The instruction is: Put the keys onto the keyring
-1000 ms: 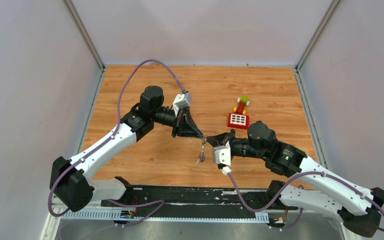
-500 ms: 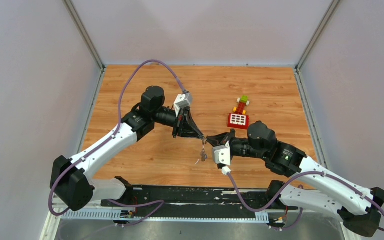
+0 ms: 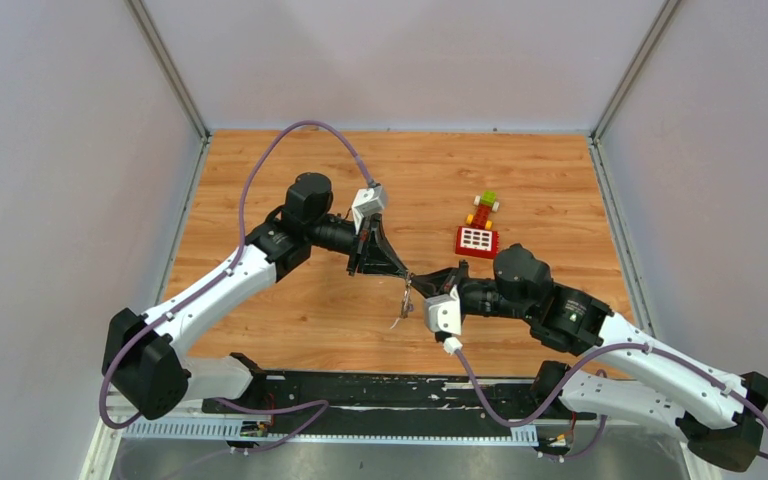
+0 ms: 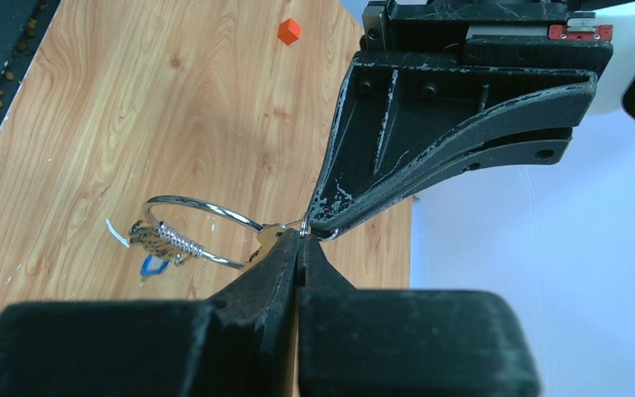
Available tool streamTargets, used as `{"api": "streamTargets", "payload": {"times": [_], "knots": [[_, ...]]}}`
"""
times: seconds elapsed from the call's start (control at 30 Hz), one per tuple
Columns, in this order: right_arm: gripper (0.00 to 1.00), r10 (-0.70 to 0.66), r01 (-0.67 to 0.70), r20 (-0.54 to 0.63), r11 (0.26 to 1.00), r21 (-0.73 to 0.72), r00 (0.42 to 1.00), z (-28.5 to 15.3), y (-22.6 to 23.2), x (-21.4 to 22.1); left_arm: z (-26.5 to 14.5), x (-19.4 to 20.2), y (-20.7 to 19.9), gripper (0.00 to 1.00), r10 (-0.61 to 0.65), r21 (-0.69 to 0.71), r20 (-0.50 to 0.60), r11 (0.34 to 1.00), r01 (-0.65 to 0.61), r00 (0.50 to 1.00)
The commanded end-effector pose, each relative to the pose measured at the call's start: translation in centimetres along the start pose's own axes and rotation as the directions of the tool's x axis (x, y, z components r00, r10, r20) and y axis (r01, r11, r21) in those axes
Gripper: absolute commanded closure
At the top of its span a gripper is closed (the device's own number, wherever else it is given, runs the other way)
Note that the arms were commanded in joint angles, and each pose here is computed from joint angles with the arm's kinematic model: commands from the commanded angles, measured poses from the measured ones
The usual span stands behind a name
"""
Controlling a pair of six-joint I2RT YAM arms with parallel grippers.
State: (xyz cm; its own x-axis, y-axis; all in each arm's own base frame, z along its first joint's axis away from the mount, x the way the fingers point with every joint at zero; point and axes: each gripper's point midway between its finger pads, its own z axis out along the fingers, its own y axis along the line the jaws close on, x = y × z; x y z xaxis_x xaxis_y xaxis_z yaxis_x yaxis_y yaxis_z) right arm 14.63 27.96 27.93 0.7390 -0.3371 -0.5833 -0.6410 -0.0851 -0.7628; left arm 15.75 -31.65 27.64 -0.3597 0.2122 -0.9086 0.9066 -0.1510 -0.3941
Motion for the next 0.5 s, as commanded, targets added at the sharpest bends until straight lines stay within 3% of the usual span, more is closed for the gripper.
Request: {"api": "streamTargets", "payload": {"times": [0.0, 0.33, 0.47], "knots": [[1.0, -0.021, 0.02, 0.028, 0.998, 0.059, 0.999, 0.0, -1.7, -1.1, 0.1, -1.7, -0.6, 1.0, 0.054, 0.016, 0.022, 0.998, -0.055, 0.998], [1.0, -0.082, 0.094, -0.108, 0.99, 0.108, 0.991, -0.5, -2.0, 1.8, -0.3, -2.2, -1.4, 1.0, 0.042, -0.001, 0.027, 0.999, -0.042, 0.999], [1.0, -0.097, 0.107, -0.108, 0.99, 0.092, 0.989, 0.0, -1.7, 2.0, -0.4, -2.6, -1.2, 1.0, 0.0, -0.034, 0.019, 0.999, 0.001, 1.0]]}}
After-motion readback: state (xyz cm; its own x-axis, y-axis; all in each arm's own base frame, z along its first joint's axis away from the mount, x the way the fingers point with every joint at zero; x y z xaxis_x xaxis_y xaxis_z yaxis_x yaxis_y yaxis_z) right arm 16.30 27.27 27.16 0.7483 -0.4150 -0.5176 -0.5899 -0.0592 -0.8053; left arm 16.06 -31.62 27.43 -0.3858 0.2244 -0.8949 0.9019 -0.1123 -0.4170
